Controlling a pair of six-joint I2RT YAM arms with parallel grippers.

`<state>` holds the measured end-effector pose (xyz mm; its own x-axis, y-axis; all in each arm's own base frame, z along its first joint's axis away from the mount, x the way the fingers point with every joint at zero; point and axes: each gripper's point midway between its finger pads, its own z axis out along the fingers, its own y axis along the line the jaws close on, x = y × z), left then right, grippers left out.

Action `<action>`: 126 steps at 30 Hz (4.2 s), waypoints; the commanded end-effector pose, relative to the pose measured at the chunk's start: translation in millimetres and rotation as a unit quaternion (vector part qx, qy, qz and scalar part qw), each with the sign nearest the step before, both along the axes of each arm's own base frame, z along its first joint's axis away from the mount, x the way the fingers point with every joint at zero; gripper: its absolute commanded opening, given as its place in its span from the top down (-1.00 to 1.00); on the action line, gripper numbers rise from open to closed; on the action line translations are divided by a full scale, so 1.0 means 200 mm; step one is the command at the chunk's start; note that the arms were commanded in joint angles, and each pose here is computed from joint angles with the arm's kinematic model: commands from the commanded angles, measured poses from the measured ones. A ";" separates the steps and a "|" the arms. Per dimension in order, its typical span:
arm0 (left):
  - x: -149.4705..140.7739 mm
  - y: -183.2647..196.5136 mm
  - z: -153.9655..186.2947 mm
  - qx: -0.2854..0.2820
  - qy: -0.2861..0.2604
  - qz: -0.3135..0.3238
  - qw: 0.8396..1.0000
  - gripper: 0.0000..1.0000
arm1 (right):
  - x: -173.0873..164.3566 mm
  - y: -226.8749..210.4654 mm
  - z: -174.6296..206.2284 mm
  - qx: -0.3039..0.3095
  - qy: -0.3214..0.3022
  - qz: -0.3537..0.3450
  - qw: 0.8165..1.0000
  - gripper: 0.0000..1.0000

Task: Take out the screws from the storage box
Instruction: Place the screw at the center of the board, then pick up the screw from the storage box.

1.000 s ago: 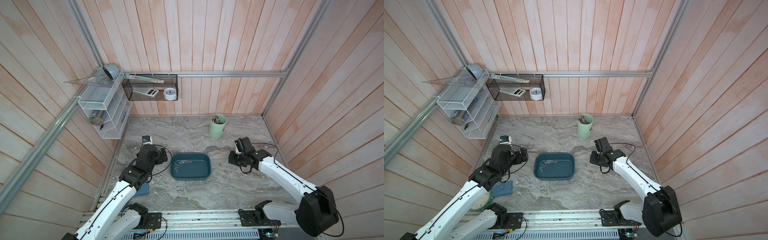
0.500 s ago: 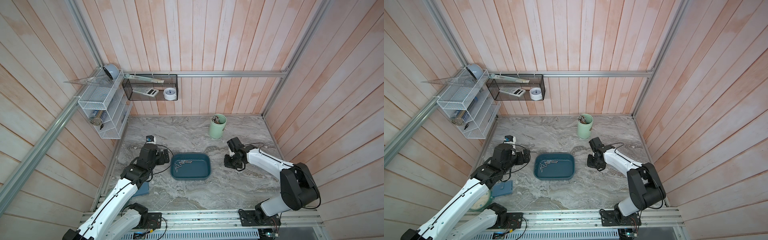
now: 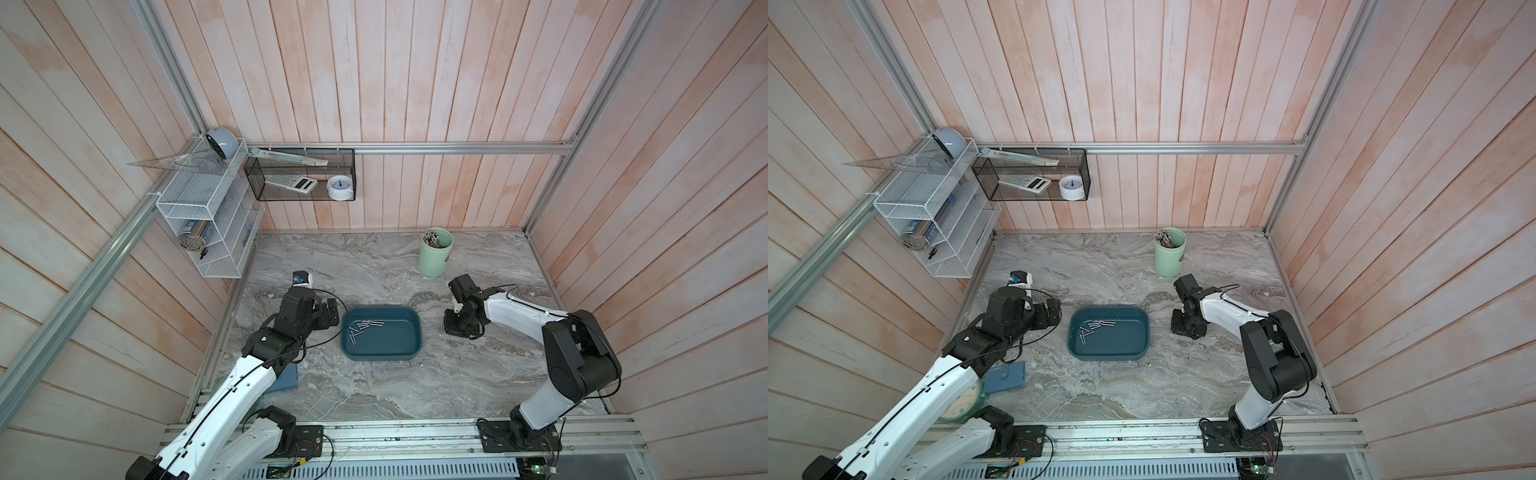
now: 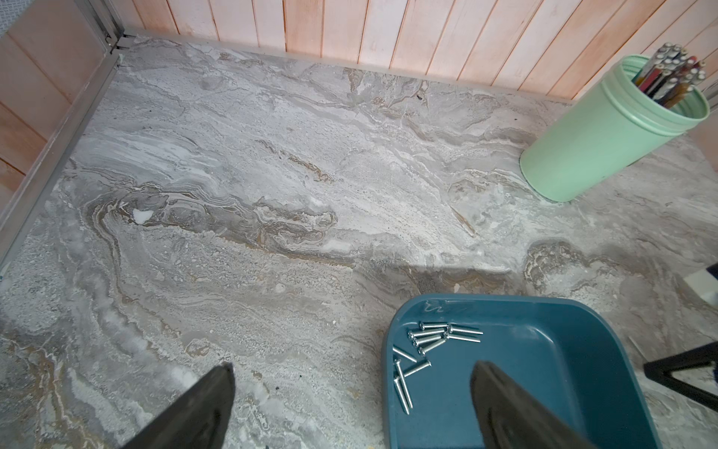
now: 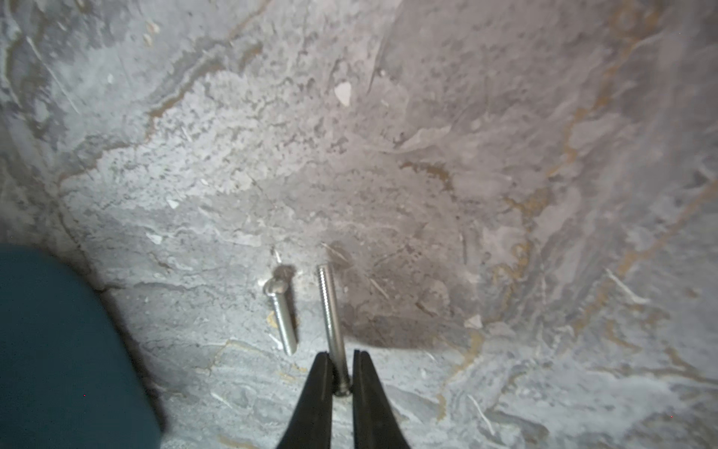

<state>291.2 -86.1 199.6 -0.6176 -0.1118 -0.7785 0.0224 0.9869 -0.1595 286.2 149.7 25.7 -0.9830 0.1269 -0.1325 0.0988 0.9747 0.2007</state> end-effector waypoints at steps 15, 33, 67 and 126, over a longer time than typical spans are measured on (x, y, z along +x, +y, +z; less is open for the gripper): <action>0.01 -0.02 -0.01 -0.008 0.000 -0.005 1.000 -1.00 | 0.01 0.03 -0.09 0.007 0.026 -0.005 1.000 0.81; 0.01 -0.01 -0.02 -0.003 0.001 0.000 1.000 -1.00 | -0.01 0.02 -0.08 0.002 0.028 0.002 1.000 0.53; 0.01 0.00 -0.02 -0.001 0.000 0.004 1.000 -1.00 | -0.18 -0.09 0.01 -0.013 0.020 -0.004 1.000 0.51; 0.01 0.04 0.01 0.008 -0.015 0.018 1.000 -1.00 | 0.09 -0.19 0.85 0.016 -0.376 -0.023 0.926 -0.83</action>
<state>292.5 -82.9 202.3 -0.6036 -0.1168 -0.7887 0.0083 0.9882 -0.1527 290.1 111.5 178.4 -0.6754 0.1842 -0.7141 -0.0148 0.9647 0.2628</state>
